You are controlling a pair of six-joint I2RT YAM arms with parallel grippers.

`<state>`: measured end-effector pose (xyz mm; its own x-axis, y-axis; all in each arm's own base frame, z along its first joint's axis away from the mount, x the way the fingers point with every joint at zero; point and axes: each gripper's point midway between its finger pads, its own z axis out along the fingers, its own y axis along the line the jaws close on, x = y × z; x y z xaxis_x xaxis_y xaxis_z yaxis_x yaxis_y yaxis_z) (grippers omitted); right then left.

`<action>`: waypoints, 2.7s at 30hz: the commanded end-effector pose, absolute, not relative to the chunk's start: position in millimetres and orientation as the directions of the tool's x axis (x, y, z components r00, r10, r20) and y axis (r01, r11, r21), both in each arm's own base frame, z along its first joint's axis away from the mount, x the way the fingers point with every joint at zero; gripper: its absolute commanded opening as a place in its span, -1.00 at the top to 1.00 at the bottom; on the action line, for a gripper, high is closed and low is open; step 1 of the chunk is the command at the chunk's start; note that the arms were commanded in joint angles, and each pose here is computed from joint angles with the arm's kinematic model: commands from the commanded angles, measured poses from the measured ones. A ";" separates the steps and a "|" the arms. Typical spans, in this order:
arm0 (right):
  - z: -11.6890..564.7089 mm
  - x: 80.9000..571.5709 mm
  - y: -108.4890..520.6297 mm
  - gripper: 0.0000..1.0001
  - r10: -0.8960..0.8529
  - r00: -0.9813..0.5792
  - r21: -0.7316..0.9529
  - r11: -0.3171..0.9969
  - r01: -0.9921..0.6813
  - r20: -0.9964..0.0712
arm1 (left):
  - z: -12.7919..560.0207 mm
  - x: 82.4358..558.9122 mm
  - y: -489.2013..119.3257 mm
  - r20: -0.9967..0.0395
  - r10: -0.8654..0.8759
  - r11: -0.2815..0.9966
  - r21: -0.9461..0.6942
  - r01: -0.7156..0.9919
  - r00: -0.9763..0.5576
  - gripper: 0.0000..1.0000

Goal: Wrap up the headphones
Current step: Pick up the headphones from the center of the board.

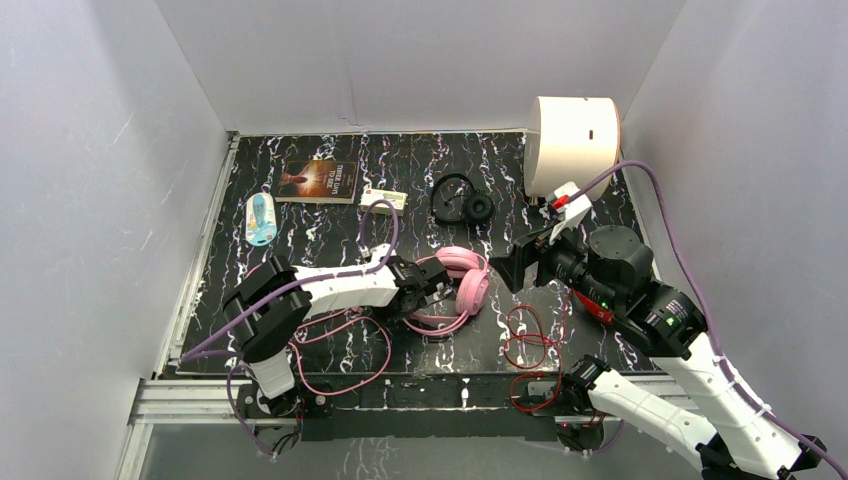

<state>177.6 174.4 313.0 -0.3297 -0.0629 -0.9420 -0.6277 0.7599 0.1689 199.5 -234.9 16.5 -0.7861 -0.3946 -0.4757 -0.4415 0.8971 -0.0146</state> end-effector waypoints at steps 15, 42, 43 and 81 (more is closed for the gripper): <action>326.7 185.9 165.7 -0.97 -0.045 -0.288 0.140 0.796 -0.589 -0.957 | 194.7 235.1 -181.9 -0.685 0.124 0.975 0.219 -0.040 -0.718 1.00; 293.2 232.5 372.6 -0.30 -0.297 -0.324 0.209 0.361 -0.909 -0.898 | 313.3 204.6 -183.7 -0.791 0.336 0.895 0.099 0.434 -0.511 1.00; 292.3 233.4 372.8 -0.13 -0.289 -0.325 0.211 0.365 -0.907 -0.900 | 314.1 203.2 -184.8 -0.794 0.321 0.898 0.082 0.432 -0.517 1.00; 311.9 211.0 339.9 0.55 -0.352 -0.223 0.103 0.330 -0.938 -0.909 | 285.6 224.1 -168.1 -0.697 0.301 0.954 0.230 0.195 -0.651 1.00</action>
<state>219.6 337.3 258.0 -0.2790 -0.4363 -0.8555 -0.9240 0.3647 0.1153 210.4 -178.7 256.6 -0.6994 0.3594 -0.6178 0.2738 0.9331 0.2329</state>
